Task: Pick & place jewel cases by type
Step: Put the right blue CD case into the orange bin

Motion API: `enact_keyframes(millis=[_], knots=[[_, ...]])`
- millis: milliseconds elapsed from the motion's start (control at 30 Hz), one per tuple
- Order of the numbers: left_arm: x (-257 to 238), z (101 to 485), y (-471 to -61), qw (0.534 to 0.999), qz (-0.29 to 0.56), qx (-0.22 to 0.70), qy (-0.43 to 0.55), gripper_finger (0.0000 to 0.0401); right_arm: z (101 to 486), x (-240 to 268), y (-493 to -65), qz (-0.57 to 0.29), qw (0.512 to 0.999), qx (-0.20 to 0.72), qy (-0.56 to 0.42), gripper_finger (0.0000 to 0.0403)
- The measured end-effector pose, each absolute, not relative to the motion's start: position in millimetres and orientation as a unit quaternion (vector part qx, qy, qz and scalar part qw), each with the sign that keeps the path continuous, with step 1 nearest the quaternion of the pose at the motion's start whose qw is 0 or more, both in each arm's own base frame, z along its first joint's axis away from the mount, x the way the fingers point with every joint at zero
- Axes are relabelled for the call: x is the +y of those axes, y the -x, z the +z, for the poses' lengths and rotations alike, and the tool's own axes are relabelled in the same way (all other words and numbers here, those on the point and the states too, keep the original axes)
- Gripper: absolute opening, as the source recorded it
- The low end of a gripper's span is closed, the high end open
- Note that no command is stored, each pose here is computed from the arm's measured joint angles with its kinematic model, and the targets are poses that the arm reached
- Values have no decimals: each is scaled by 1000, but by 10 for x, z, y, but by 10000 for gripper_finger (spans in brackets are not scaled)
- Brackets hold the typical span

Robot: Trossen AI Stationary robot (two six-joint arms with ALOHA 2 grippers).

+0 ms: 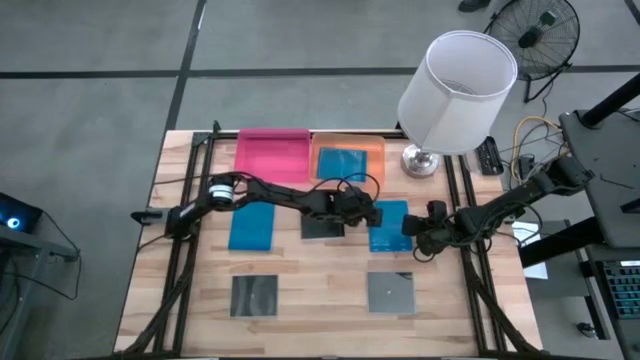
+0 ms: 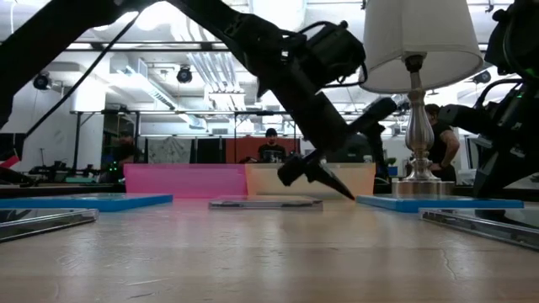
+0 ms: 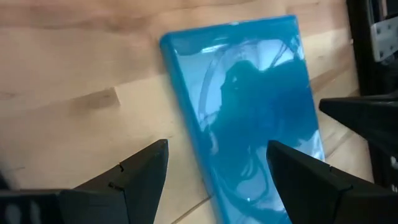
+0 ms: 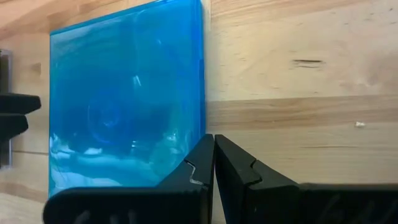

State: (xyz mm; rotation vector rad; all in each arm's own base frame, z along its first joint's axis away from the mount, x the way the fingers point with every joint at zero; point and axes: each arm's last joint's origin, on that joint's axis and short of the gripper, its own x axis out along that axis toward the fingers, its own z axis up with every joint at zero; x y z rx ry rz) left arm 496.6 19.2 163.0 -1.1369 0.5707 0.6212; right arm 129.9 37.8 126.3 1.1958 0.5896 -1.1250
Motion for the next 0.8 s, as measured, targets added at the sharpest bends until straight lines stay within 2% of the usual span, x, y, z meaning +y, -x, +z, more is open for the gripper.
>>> enact_keyframes(millis=[167,333,800], knots=[[191,1675,-5071,767,274,251,524,257,1261,380,-1304,-492,646,261,-523,8],[177,1569,-5148,756,268,276,530,257,1219,393,-1321,-497,637,274,-521,8],[128,1569,-5110,758,275,306,506,257,1154,427,-1406,-489,643,275,-521,8]])
